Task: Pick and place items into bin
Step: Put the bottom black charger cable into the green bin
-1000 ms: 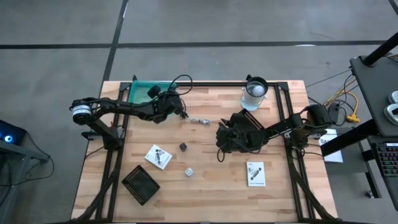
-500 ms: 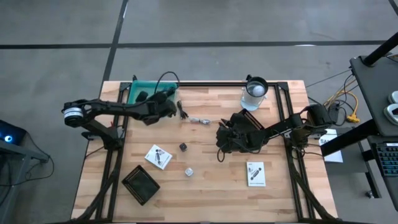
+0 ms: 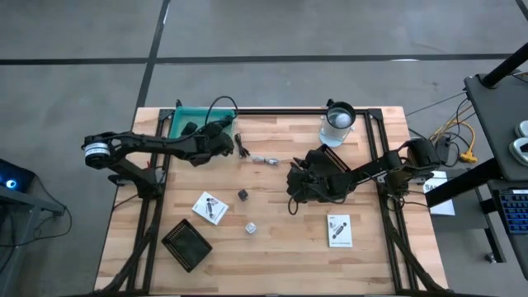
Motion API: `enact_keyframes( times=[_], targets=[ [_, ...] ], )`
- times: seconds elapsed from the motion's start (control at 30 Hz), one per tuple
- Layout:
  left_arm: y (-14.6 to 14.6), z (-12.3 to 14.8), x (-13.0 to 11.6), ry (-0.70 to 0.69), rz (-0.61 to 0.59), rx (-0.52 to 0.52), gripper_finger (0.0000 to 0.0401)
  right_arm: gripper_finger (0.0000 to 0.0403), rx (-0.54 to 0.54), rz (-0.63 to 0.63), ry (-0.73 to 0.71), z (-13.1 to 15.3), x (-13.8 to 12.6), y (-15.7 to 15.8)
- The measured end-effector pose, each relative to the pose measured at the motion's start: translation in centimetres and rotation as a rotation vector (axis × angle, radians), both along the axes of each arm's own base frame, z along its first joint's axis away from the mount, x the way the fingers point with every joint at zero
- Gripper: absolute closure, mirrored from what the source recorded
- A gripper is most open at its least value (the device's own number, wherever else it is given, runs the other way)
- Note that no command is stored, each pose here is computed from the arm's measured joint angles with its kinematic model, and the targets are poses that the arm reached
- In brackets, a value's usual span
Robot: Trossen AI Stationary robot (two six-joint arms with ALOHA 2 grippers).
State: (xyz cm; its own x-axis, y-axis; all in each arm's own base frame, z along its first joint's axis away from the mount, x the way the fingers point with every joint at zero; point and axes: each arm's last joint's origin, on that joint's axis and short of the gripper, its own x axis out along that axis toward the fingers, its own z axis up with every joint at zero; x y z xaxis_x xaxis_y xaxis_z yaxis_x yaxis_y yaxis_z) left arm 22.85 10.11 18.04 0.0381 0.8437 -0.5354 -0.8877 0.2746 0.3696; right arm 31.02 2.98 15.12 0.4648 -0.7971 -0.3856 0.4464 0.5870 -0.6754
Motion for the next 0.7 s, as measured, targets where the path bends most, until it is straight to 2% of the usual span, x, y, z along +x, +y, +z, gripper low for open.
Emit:
enact_keyframes(
  times=[0.43,0.7],
  targets=[
    [0.07,-0.04,0.19,-0.009,-0.017,0.015,0.0369,0.0326,0.002,-0.001,-0.003,0.01,0.01,0.0],
    [0.06,-0.13,0.18,-0.011,-0.018,0.017,0.0326,0.0316,0.002,-0.001,-0.008,0.03,0.04,0.01]
  ],
)
